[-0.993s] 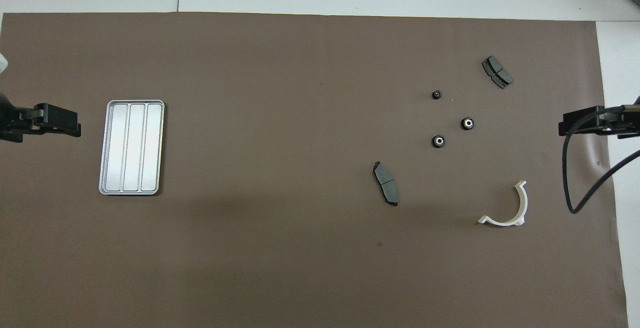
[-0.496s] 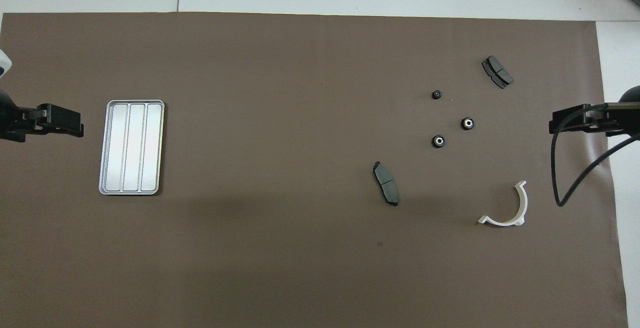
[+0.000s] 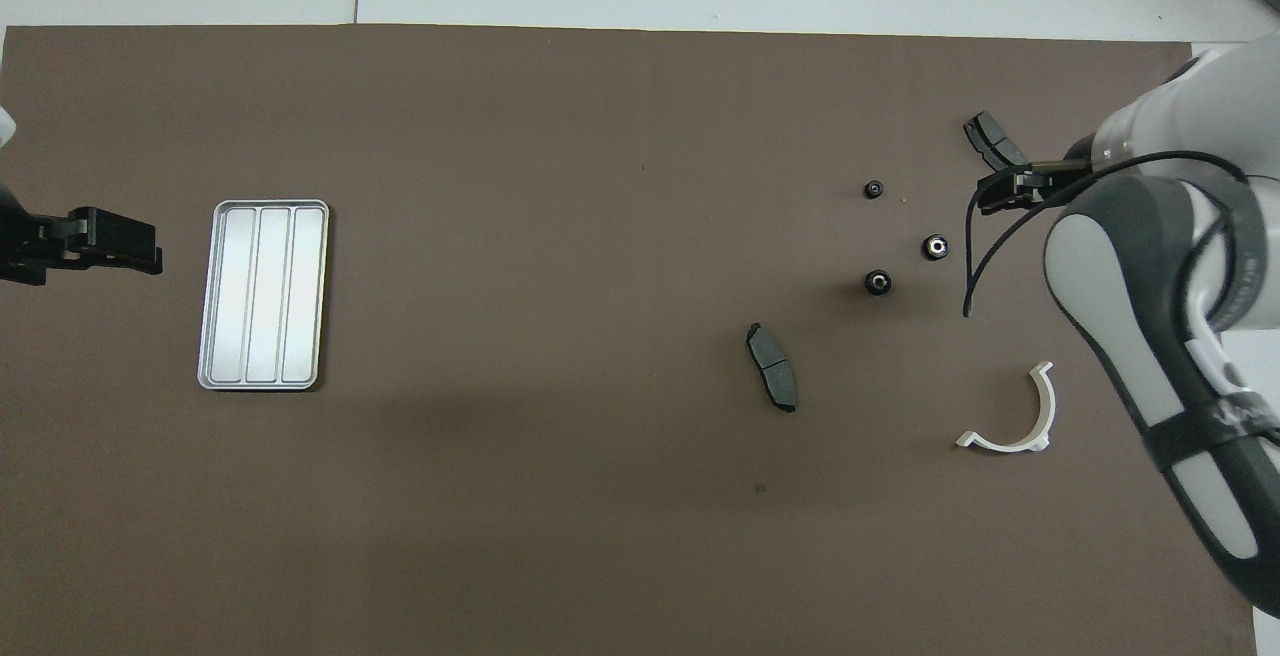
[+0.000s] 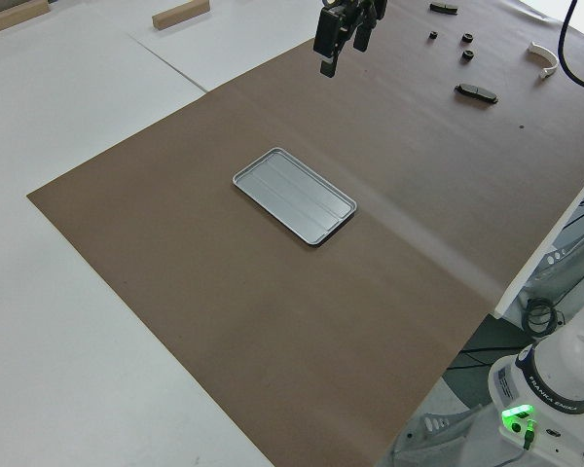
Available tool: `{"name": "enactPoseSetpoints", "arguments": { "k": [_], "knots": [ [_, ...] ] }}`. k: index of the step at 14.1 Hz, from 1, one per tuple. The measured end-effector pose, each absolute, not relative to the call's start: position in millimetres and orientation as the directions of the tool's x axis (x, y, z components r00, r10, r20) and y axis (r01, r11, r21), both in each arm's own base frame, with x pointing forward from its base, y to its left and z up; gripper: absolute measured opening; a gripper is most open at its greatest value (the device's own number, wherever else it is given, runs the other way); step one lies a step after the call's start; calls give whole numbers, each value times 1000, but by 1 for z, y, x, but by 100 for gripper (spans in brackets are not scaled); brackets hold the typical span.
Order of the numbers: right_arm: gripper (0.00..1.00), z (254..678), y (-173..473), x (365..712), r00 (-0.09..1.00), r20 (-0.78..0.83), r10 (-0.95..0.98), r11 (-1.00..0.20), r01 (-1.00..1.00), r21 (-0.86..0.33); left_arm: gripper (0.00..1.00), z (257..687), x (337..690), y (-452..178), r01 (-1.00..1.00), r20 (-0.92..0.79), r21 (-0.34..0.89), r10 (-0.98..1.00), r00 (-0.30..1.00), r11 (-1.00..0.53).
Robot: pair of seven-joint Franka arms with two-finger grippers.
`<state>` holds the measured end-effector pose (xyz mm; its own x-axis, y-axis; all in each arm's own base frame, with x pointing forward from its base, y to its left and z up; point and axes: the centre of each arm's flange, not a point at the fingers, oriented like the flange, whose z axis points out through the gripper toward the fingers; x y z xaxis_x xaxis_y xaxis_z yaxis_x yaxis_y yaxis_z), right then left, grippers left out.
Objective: Pick bearing gear from pile to tray
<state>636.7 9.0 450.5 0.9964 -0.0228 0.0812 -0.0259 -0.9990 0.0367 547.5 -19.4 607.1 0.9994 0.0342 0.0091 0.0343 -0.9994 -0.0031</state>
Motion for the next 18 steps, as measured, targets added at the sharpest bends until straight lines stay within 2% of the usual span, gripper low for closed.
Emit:
{"name": "enactPoseSetpoints", "arguments": {
  "k": [3,10,18],
  "knots": [
    [100,387,21,645,993,115,1,-999,-4,39,100,607,548,-19,34,9,-3,34,999,-999],
    [100,315,20,649,991,130,3,-1000,3,-3,100,607,548,-19,34,9,-3,34,999,-999],
    [100,291,10,642,994,102,46,-999,46,-1,100,607,548,-19,34,9,-3,34,999,-999]
  ]
}}
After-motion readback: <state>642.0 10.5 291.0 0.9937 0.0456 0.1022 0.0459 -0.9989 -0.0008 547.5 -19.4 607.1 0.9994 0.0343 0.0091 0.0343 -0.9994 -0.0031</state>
